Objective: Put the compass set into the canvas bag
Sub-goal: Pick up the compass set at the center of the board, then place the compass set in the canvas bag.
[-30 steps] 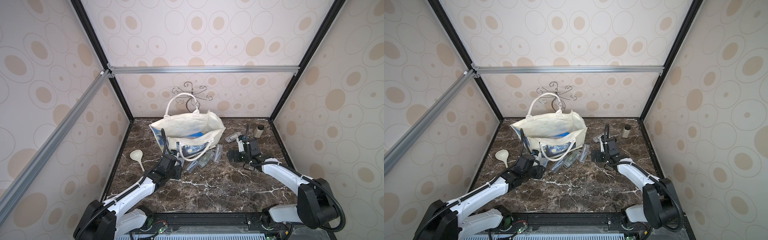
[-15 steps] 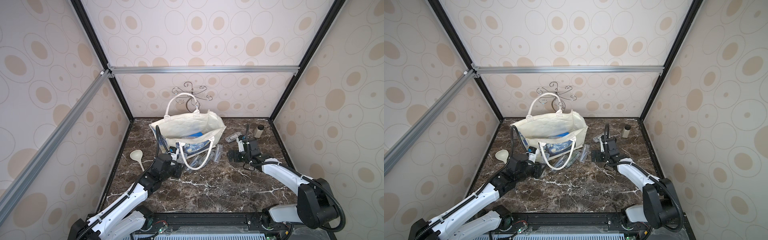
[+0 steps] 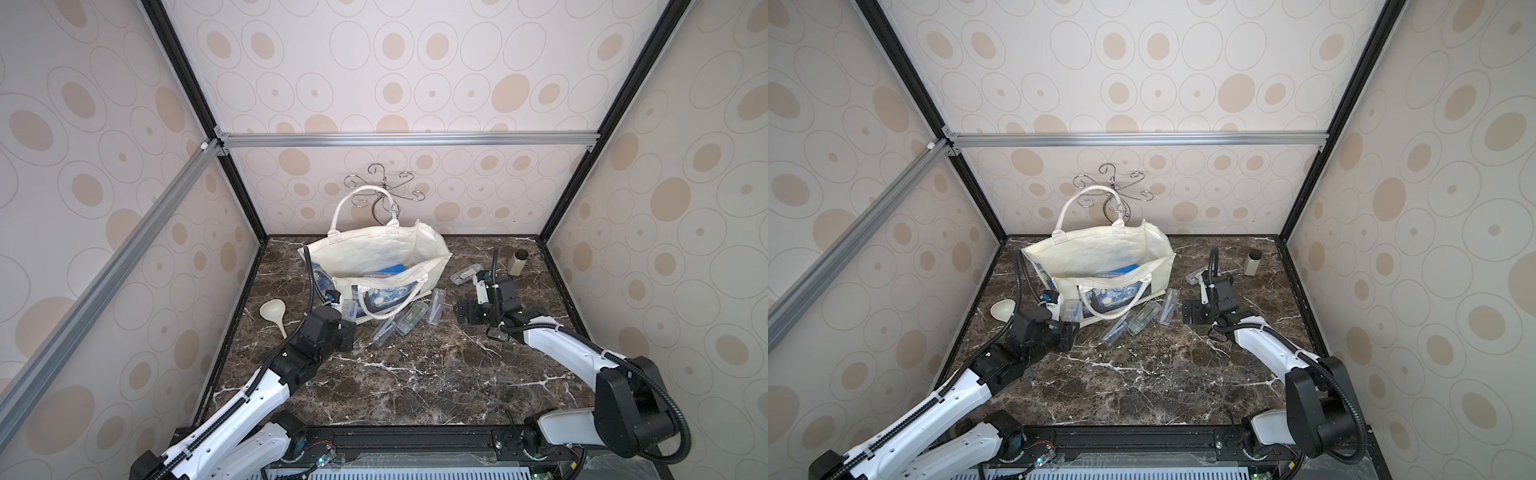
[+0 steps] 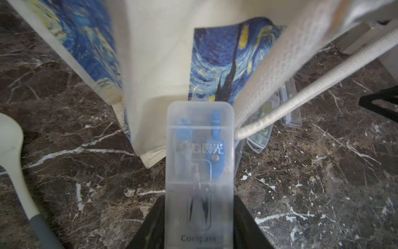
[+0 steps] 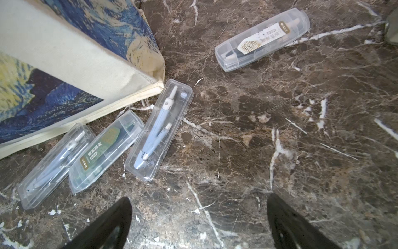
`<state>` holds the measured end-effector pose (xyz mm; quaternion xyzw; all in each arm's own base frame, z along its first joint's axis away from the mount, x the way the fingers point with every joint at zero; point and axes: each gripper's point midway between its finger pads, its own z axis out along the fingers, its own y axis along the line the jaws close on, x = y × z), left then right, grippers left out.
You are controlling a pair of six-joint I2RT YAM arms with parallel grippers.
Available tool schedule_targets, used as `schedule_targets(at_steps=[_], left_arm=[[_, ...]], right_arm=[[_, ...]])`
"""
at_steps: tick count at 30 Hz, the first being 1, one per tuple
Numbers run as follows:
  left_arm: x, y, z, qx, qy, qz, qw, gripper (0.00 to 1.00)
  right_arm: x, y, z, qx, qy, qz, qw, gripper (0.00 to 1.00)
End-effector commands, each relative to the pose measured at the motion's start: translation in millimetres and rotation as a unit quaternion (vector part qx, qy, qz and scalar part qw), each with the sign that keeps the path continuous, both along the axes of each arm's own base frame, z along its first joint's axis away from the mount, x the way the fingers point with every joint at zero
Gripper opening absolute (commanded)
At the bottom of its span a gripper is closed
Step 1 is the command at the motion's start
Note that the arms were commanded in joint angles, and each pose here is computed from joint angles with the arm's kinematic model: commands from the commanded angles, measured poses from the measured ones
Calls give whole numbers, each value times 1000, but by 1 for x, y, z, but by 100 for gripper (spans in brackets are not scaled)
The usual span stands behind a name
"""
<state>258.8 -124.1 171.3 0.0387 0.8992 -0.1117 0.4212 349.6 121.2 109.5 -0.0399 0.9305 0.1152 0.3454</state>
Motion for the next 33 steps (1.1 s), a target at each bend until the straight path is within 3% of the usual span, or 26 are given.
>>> schedule_targets(at_steps=[1, 13, 20, 26, 33], left_arm=[[2, 13, 35, -10, -35, 39, 999, 43], [17, -6, 133, -6, -119, -20, 993, 40], [38, -29, 174, 3, -158, -62, 985, 40], [73, -57, 179, 48, -157, -100, 981, 41], [125, -96, 161, 117, -150, -159, 969, 41]], right_arm=[[2, 0, 0, 7, -1, -3, 1000, 100], [3, 0, -2, 7, 1, -3, 1000, 100], [5, 1, -4, 5, 5, -2, 1000, 100], [4, 0, -6, 3, 7, -3, 1000, 100], [1, -3, -5, -3, 5, -6, 1000, 100]])
